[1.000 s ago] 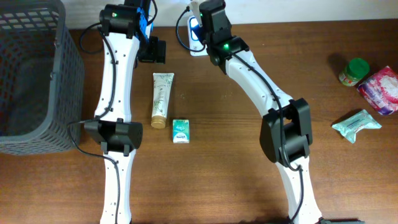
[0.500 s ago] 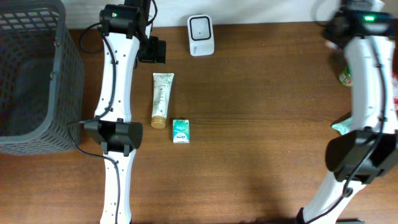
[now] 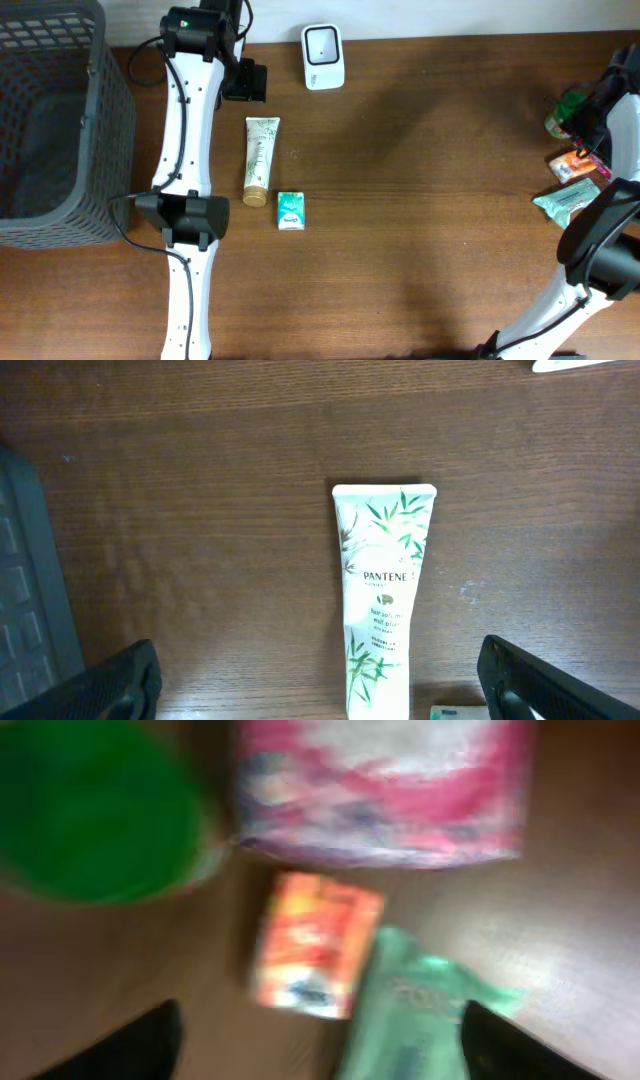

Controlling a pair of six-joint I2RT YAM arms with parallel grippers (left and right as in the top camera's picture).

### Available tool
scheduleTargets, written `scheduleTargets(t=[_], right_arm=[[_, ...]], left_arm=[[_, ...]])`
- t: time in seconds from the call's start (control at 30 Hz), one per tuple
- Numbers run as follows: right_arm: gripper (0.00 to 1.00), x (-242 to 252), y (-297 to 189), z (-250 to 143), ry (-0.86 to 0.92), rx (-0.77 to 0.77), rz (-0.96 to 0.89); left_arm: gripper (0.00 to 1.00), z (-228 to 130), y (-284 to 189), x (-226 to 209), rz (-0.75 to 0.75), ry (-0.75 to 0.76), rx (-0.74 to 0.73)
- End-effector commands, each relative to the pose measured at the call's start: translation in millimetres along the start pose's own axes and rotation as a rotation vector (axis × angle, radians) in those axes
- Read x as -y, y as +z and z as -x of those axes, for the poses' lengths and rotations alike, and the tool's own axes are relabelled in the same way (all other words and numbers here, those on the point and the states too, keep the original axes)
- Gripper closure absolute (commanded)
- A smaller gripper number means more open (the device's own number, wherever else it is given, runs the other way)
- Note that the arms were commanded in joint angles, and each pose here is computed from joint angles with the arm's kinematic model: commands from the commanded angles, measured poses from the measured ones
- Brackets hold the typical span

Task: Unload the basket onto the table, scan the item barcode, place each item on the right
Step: 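Carry the Kleenex box to the far right and release it, then grasp the small teal box with the right gripper and lift it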

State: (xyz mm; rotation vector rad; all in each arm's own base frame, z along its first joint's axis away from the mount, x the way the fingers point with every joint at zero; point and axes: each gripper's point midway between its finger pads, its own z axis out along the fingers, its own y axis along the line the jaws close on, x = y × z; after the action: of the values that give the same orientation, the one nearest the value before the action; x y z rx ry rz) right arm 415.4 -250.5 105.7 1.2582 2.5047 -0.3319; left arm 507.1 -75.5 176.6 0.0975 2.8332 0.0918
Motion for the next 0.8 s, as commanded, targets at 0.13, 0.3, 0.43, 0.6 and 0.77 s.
scheduleTargets(t=[0.13, 0.3, 0.43, 0.6, 0.77], right_arm=[[0.12, -171, -85, -112, -0.39, -0.332, 0.831], [0.12, -226, -127, -261, -0.741, -0.546, 0.831], [0.15, -242, -140, -368, -0.887, -0.659, 0.799], [0.3, -261, -145, -457, -0.872, -0.693, 0.788], [0.37, -263, -126, -509, -0.766, -0.673, 0.733]], left_arm=[[0.01, 1, -2, 0, -0.007, -0.013, 0.006], [0.01, 1, -2, 0, -0.007, -0.013, 0.006], [0.01, 1, -2, 0, -0.007, -0.013, 0.006], [0.01, 1, -2, 0, -0.007, -0.013, 0.006], [0.01, 1, -2, 0, -0.007, -0.013, 0.006]])
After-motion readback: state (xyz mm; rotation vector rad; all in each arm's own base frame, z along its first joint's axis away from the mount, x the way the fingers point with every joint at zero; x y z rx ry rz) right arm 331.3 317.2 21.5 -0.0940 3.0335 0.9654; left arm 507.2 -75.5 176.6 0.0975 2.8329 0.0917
